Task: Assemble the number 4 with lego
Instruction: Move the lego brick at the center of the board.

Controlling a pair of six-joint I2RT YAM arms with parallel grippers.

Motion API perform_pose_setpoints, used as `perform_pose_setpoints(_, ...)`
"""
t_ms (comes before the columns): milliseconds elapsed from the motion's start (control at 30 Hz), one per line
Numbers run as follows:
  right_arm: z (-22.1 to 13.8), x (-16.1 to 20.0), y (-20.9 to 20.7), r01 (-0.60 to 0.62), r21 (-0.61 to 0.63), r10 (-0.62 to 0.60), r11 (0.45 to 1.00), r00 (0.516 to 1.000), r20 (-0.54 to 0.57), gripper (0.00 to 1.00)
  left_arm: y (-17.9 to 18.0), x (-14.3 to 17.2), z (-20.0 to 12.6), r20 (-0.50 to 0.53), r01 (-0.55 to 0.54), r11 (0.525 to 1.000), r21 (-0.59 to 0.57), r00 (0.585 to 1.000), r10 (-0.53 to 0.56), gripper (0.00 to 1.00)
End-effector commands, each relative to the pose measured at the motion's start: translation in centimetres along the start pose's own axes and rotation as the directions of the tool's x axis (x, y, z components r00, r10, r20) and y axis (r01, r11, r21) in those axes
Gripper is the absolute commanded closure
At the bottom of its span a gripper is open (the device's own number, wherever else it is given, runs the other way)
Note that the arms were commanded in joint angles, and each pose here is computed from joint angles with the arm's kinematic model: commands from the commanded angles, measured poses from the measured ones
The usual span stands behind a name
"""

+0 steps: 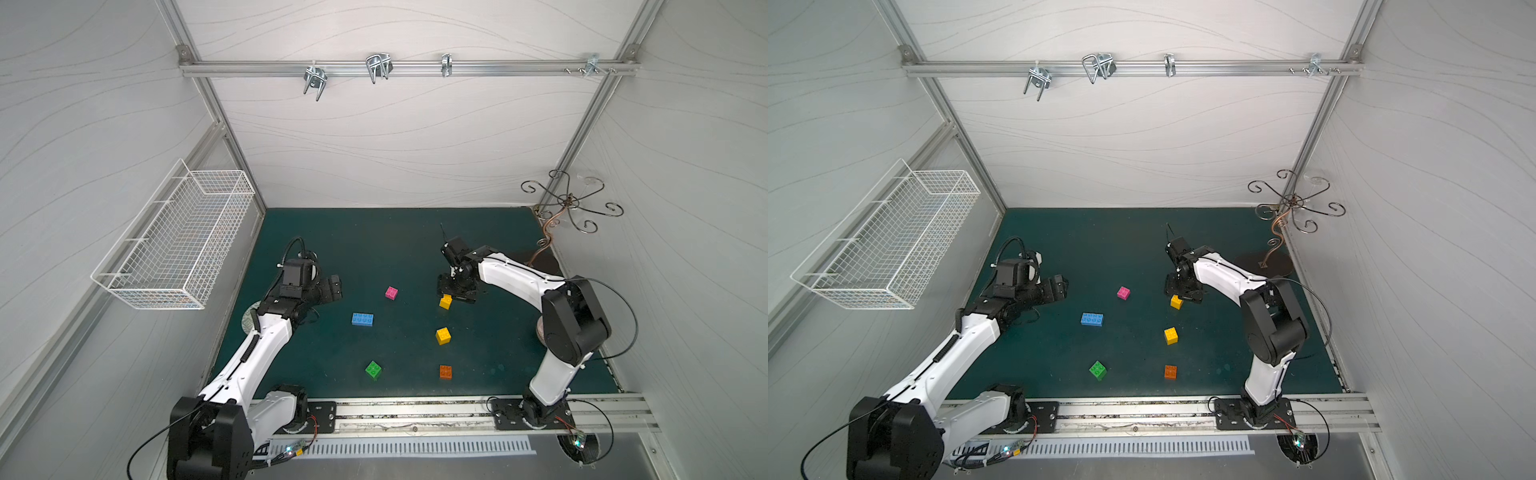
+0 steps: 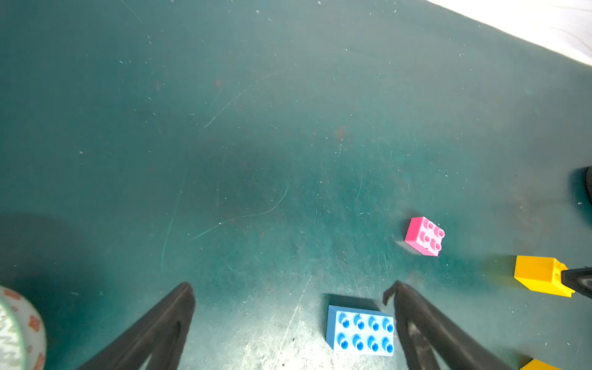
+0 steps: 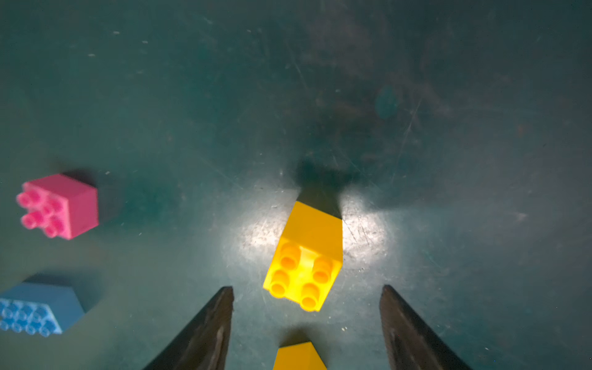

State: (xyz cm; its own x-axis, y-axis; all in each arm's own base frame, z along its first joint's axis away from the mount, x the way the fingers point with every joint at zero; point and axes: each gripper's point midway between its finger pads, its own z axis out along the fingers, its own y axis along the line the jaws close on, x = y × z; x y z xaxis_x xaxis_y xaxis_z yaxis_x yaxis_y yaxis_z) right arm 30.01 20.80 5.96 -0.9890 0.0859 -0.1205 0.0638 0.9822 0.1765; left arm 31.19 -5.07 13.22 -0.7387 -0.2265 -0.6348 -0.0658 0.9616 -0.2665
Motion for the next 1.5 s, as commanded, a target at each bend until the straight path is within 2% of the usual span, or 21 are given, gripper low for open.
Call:
perform_pose_setpoints(0,0.7,0.2,0.5,-0.027,0.01,0.028,1.0,0.999,-0.032,0.32,-1.1,-0.5,0.2,-0.009,-0.01,0.999,0.034,1.0,0.01,0.01)
perform_pose_setpoints(200,1.5,-0.1,0.7,-0.024,0.023,0.025,0.999,0.999,-0.048,0.46,-1.4,-0.4,0.3,-0.039,-0.055,0.998,0.026,0.998,0.056,0.02)
perform_pose_setpoints(467,2.0,0.5,1.5,-0.008,0.026,0.01,1.0,0.998,-0.069,0.75,-1.8,-0.8,0.4,-0.045,-0.094,0.996,0.007,0.995,0.094,0.02)
perform_pose_setpoints(600,2.0,1.4,2.9,0.017,0.014,-0.016,1.0,0.997,-0.081,0.82,-1.9,-1.1,0.4,-0.039,-0.091,0.996,0.008,0.995,0.091,0.02)
perform_pose_setpoints(933,2.7,4.1,7.6,0.113,0.046,-0.108,0.992,0.989,-0.097,0.83,-1.6,-0.8,0.7,-0.033,-0.081,0.997,0.0,0.996,0.081,0.03)
perform_pose_setpoints(1133,3.2,4.6,8.5,0.122,0.08,-0.114,0.989,0.989,-0.099,0.82,-1.6,-0.8,0.8,-0.031,-0.078,0.997,-0.004,0.996,0.078,0.03)
perform_pose_setpoints(1467,3.1,4.6,8.5,0.142,0.087,-0.133,0.986,0.986,-0.103,0.66,-1.5,-0.9,0.8,-0.027,-0.076,0.997,-0.007,0.997,0.076,0.03)
